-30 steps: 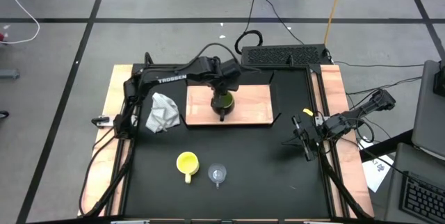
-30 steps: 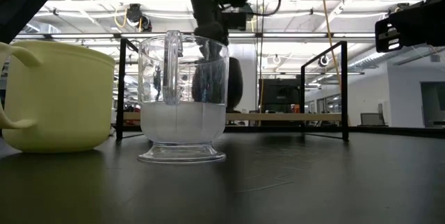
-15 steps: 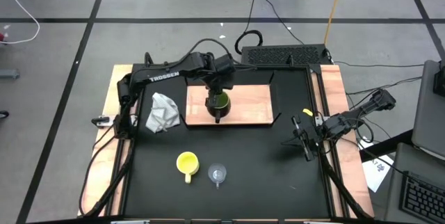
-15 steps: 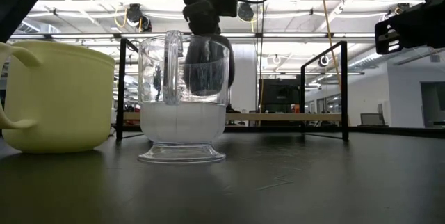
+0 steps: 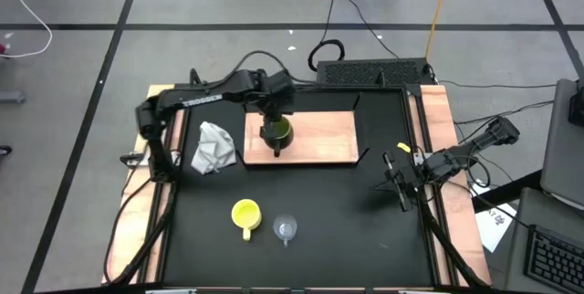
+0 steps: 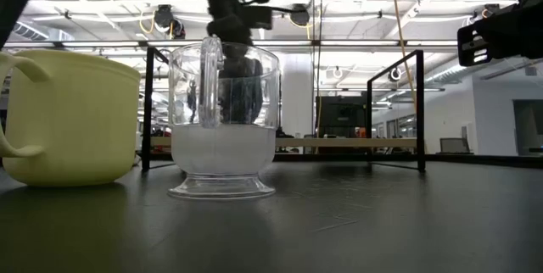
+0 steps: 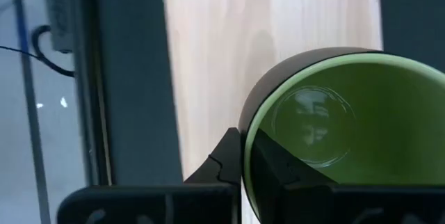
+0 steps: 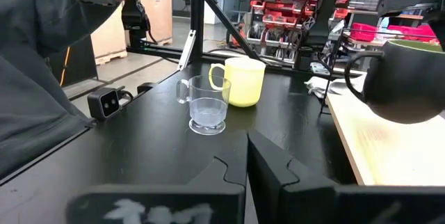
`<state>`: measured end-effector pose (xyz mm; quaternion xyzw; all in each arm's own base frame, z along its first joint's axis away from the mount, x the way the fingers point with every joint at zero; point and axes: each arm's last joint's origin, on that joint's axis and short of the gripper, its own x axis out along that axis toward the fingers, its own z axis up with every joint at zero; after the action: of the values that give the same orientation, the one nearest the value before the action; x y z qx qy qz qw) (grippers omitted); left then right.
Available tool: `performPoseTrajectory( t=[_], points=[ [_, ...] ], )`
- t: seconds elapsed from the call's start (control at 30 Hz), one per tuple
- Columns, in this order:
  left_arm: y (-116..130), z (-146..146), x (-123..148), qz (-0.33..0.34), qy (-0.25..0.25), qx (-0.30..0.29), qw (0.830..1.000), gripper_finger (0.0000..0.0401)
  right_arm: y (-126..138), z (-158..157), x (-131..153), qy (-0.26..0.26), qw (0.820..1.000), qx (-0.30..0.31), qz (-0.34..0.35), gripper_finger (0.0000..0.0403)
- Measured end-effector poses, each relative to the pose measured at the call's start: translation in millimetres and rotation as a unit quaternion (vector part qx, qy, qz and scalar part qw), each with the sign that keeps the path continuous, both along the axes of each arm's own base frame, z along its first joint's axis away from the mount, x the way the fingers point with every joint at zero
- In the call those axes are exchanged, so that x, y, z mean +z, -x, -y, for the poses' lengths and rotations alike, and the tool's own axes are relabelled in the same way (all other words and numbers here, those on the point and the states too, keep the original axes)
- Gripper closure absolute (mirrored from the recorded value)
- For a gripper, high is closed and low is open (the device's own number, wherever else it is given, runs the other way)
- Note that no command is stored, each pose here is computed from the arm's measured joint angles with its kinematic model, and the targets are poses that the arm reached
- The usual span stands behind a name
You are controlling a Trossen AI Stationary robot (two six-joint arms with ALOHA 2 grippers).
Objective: Stack small to large cups/mugs on shelf
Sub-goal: Put the black mug on the shelf
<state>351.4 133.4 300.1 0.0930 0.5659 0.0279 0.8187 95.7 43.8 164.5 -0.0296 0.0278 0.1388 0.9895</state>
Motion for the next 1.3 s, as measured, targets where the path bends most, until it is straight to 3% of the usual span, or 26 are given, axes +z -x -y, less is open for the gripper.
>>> performPoseTrajectory(
  t=[0.2, 0.33, 1.3],
  points=[
    [41, 7, 6, 0.048, -0.005, 0.022, 0.999, 0.0391, 0, 0, 1, 0.000, 1.000, 0.000, 0.005, 0.0403],
    [53, 13, 14, 0.065, 0.006, 0.027, 0.997, 0.0391, 0, 0, 2, -0.001, 1.000, 0.000, 0.008, 0.0403],
    [38, 28, -9, -0.002, -0.014, 0.022, 1.000, 0.0391, 0, 0, 2, -0.004, 1.000, 0.000, 0.007, 0.0403]
  ],
)
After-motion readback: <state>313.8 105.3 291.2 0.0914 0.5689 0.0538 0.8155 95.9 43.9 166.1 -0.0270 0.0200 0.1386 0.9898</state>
